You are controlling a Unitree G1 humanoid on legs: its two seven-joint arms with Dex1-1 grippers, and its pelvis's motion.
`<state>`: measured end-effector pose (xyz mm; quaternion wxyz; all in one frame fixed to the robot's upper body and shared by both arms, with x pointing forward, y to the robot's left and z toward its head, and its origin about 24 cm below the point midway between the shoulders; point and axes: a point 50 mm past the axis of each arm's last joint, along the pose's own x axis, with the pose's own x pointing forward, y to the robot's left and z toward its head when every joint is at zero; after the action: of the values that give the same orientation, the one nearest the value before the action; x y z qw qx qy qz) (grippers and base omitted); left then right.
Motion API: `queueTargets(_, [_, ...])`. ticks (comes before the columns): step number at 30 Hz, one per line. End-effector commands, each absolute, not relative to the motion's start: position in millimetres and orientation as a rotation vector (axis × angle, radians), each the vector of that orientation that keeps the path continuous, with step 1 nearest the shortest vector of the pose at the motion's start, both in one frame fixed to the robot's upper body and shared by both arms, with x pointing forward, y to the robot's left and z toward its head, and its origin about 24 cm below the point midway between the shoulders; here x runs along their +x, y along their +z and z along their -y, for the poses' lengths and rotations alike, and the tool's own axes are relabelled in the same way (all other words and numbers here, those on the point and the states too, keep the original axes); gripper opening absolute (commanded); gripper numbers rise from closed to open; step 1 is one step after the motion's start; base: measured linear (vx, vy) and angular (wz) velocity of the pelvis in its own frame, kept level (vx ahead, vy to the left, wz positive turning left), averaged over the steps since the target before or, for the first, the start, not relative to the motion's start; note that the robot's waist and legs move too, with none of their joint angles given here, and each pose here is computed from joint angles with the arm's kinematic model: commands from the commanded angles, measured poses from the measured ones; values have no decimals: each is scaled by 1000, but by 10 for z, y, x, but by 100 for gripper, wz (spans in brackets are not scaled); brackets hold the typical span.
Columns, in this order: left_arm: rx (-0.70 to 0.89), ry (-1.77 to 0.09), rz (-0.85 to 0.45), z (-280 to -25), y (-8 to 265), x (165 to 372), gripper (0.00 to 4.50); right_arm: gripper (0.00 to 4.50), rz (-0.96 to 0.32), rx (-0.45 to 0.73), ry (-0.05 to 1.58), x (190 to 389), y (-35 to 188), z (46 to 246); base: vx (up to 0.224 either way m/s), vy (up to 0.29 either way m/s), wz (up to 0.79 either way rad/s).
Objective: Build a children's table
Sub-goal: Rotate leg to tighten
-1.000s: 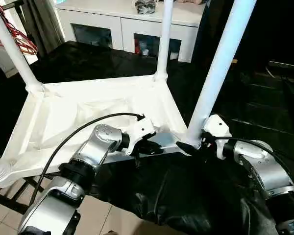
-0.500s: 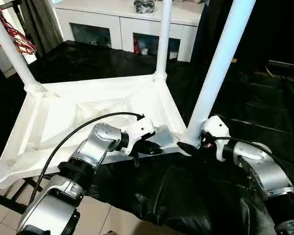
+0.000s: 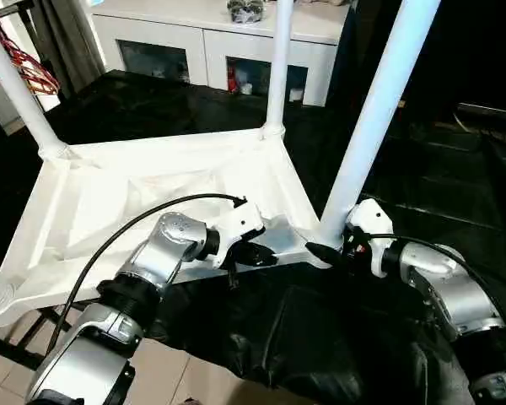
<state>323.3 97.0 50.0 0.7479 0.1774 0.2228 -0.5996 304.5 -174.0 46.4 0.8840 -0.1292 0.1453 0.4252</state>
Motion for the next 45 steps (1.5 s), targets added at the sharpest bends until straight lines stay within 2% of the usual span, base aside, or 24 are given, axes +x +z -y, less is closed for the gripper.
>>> queueTargets(1, [403, -1251, -582, -1132, 360, 3209, 0, 279, -328, -255, 877, 3066, 413, 1741, 0, 0, 0])
queueTargets(5, [406, -1134, -534, -1112, 395, 3312, 0, 279, -328, -235, 800, 3093, 364, 1733, 0, 0, 0])
queueTargets(7, [385, -984, -493, -1002, 423, 3432, 0, 279, -317, -178, 607, 3156, 268, 1661, 0, 0, 0])
queueTargets(11, [346, -894, -447, -780, 468, 3506, 0, 279, -334, -93, 440, 3193, 155, 1482, 0, 0, 0])
queueTargets(13, [351, -897, -435, -699, 477, 3507, 0, 279, -338, -87, 415, 3206, 135, 1401, 0, 0, 0])
queueTargets(16, [383, -952, -403, -431, 482, 3465, 0, 279, -317, -56, 435, 3239, 157, 1057, 0, 0, 0])
queueTargets(18, [394, -968, -394, -383, 483, 3455, 0, 279, -299, -57, 455, 3249, 188, 985, 0, 0, 0])
queueTargets(19, [404, -987, -383, -357, 488, 3445, 0, 333, -284, -44, 477, 3255, 219, 945, 0, 0, 0])
queueTargets(21, [410, -1016, -368, -356, 496, 3431, 0, 333, -274, -29, 489, 3270, 257, 958, 0, 0, 0])
queueTargets(26, [427, -1096, -337, -467, 508, 3391, 0, 385, -255, -76, 501, 3305, 330, 1172, 0, 0, 0])
queueTargets(28, [431, -1128, -337, -561, 500, 3368, 0, 385, -238, -105, 526, 3312, 388, 1311, 0, 0, 0])
queueTargets(29, [431, -1128, -337, -561, 500, 3368, 0, 385, -238, -105, 526, 3312, 388, 1311, 0, 0, 0])
queueTargets(31, [428, -1159, -347, -671, 487, 3340, 0, 385, -228, -141, 598, 3282, 450, 1448, 0, 0, 0])
queueTargets(34, [428, -1245, -352, -840, 486, 3274, 0, 385, -225, -229, 814, 3145, 539, 1629, 0, 0, 0])
queueTargets(35, [428, -1245, -352, -840, 486, 3274, 0, 385, -225, -229, 814, 3145, 539, 1629, 0, 0, 0])
queueTargets(39, [414, -1383, -362, -974, 539, 3176, 0, 385, -252, -237, 1013, 3018, 619, 1731, 0, 0, 0])
queueTargets(45, [448, -1453, -380, -1074, 563, 3119, 0, 385, -276, -271, 1100, 2981, 640, 1763, 0, 0, 0])
